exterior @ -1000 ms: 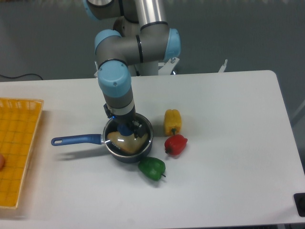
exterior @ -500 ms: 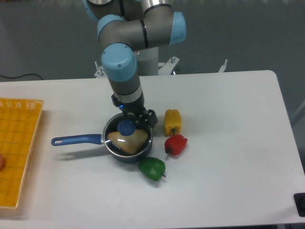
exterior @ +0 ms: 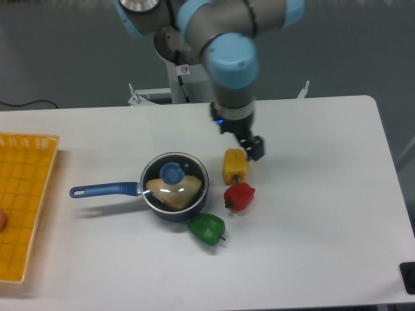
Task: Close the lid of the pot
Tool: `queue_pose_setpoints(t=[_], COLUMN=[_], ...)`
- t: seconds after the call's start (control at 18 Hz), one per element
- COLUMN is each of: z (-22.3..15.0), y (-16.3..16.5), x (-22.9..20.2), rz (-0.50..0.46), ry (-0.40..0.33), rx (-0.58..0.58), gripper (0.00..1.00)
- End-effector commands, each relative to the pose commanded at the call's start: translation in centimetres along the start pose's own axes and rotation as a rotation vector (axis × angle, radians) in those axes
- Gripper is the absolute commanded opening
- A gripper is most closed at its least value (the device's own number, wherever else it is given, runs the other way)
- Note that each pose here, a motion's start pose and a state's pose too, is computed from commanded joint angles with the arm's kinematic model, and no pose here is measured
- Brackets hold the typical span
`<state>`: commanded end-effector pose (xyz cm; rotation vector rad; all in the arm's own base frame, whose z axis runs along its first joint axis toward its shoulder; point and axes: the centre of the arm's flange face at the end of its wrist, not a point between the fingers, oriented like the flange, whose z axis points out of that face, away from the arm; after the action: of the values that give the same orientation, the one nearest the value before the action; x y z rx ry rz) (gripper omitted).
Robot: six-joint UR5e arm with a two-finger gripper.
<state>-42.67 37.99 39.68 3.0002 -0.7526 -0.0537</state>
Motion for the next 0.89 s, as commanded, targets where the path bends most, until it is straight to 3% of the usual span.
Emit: queue_pose_setpoints(t=[0.17,0.44,0.89], z=[0.7,1.8,5.5], y=[1.3,1.9,2.7], x=[-2.8,-7.2,-10.3], rz=[0.097,0.095,0.102], ry=[0.002,-0.002,0.018], rx=[-0.011,-0.01,0.067], gripper=[1.0,1.0,1.0])
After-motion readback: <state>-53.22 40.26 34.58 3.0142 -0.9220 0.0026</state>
